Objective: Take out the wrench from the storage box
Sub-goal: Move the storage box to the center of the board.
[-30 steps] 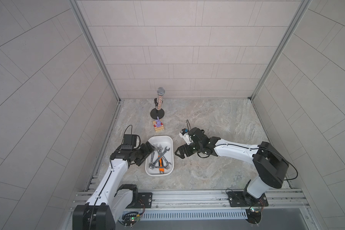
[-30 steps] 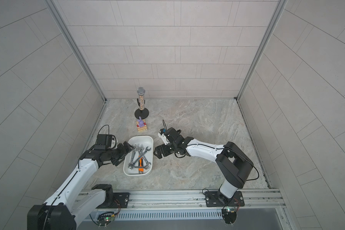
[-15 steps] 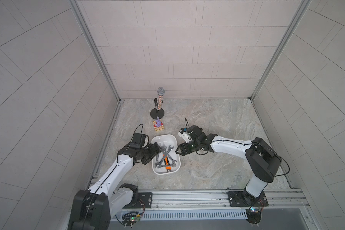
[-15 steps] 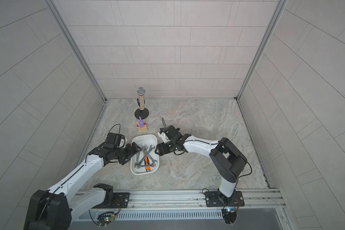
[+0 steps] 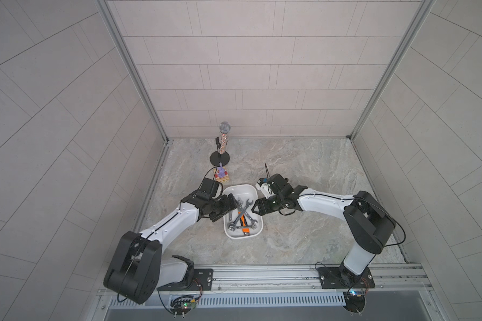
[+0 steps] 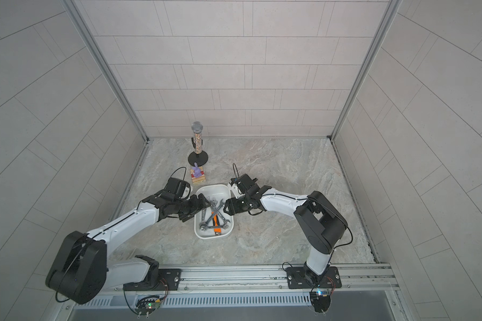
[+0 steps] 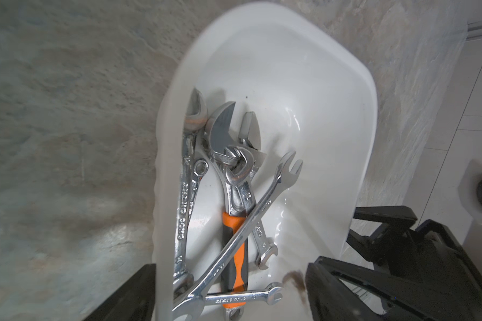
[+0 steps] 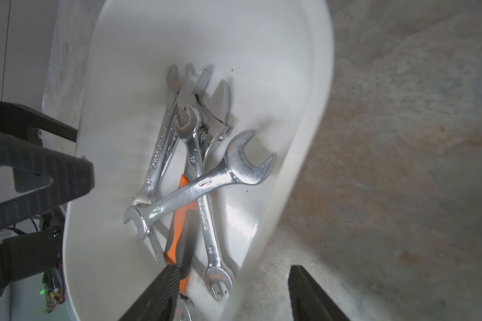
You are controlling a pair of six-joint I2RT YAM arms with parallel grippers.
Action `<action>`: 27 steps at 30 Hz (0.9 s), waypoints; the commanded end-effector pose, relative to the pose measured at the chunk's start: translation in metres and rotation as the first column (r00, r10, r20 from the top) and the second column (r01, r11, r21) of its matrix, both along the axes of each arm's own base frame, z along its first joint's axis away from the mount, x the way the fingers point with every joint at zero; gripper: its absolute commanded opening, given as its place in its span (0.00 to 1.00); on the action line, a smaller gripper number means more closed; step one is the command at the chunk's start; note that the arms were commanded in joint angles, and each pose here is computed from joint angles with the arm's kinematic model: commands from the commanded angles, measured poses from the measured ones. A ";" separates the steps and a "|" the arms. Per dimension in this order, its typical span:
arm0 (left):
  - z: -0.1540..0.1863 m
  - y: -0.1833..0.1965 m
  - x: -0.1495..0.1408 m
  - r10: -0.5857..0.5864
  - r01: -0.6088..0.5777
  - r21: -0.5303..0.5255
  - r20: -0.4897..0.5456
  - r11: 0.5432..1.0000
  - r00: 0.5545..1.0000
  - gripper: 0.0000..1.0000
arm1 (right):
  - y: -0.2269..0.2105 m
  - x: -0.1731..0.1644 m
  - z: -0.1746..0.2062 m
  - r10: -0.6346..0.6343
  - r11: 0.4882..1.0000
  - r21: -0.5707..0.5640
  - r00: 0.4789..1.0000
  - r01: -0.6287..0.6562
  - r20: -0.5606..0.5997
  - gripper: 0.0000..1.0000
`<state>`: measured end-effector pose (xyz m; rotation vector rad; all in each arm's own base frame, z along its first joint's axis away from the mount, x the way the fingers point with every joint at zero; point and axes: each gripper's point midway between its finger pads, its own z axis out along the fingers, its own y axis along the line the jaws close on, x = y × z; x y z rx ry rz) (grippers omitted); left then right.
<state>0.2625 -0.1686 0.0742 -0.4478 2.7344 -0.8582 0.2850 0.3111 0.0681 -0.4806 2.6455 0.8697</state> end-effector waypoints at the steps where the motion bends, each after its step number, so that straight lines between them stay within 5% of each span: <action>1: 0.019 -0.020 0.029 -0.010 0.014 -0.043 0.087 0.999 0.996 0.89 | -0.011 0.011 0.012 -0.045 0.999 0.007 0.998 0.045 0.034 0.67; 18: 0.031 -0.076 0.092 -0.097 0.105 -0.078 0.093 0.991 0.991 0.89 | -0.032 0.078 0.038 -0.182 0.982 0.061 0.983 0.180 0.034 0.66; 27: 0.023 -0.039 0.070 -0.122 0.118 0.078 0.051 0.990 0.991 0.89 | -0.053 0.064 0.041 -0.177 0.983 -0.032 0.983 0.179 0.057 0.65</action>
